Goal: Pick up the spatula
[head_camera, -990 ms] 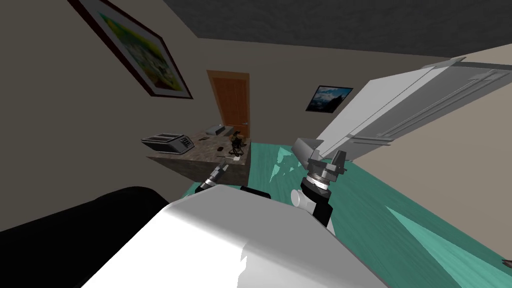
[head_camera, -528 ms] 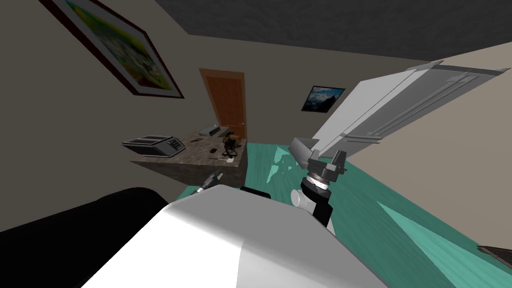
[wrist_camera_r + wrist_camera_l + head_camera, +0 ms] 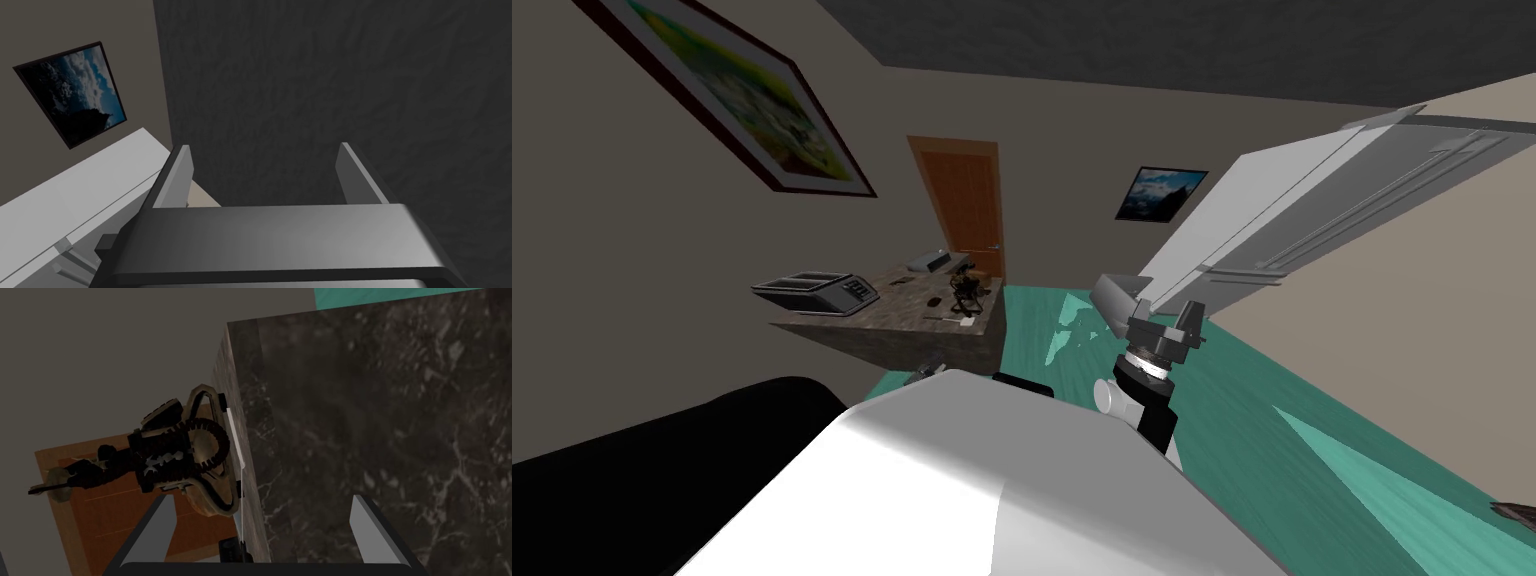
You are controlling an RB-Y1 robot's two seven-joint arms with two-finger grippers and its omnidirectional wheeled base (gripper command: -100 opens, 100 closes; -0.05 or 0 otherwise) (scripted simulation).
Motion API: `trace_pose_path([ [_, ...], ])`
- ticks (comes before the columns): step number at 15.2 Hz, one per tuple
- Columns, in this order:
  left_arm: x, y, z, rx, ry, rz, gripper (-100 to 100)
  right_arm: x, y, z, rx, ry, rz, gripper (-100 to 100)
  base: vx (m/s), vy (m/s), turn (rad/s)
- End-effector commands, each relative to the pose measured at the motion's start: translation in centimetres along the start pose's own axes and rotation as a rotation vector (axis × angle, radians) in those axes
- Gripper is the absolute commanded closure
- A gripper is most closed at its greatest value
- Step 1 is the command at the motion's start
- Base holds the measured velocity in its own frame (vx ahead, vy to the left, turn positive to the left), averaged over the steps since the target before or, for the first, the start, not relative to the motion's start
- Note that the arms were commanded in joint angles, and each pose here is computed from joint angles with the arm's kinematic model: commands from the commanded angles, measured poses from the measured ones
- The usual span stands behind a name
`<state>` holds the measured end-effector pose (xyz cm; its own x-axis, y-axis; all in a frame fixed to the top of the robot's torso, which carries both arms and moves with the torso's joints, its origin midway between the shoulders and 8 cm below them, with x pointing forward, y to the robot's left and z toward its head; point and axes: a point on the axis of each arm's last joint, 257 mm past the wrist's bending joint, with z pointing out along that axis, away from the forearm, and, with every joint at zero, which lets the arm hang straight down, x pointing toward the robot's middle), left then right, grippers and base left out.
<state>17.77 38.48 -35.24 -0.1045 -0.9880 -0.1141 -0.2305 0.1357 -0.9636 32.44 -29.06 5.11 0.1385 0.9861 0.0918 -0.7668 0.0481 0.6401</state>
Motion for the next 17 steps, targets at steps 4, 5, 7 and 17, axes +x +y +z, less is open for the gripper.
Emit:
trace_pose_path([
  [4, -2.1, 5.2, -5.4, -0.157, -0.025, -0.039, -100, 0.0, 0.0, 0.0, 0.000, 0.000, 0.000, 0, 0.136, -0.093, -0.191],
  [5, -2.2, 5.4, -5.6, -0.164, -0.028, -0.040, -100, 0.0, 0.0, 0.0, 0.000, 0.000, 0.000, 0, 0.266, -0.101, -0.122],
  [7, -3.0, 7.2, -8.3, -0.230, -0.040, -0.059, -100, 0.0, 0.0, 0.0, 0.000, 0.000, 0.000, 0, 0.174, -0.073, -0.029],
  [17, -5.9, 12.8, -19.0, -0.466, -0.111, -0.127, -100, 0.0, 0.0, 0.0, 0.000, 0.000, 0.000, 0, 0.117, -0.037, -0.062],
])
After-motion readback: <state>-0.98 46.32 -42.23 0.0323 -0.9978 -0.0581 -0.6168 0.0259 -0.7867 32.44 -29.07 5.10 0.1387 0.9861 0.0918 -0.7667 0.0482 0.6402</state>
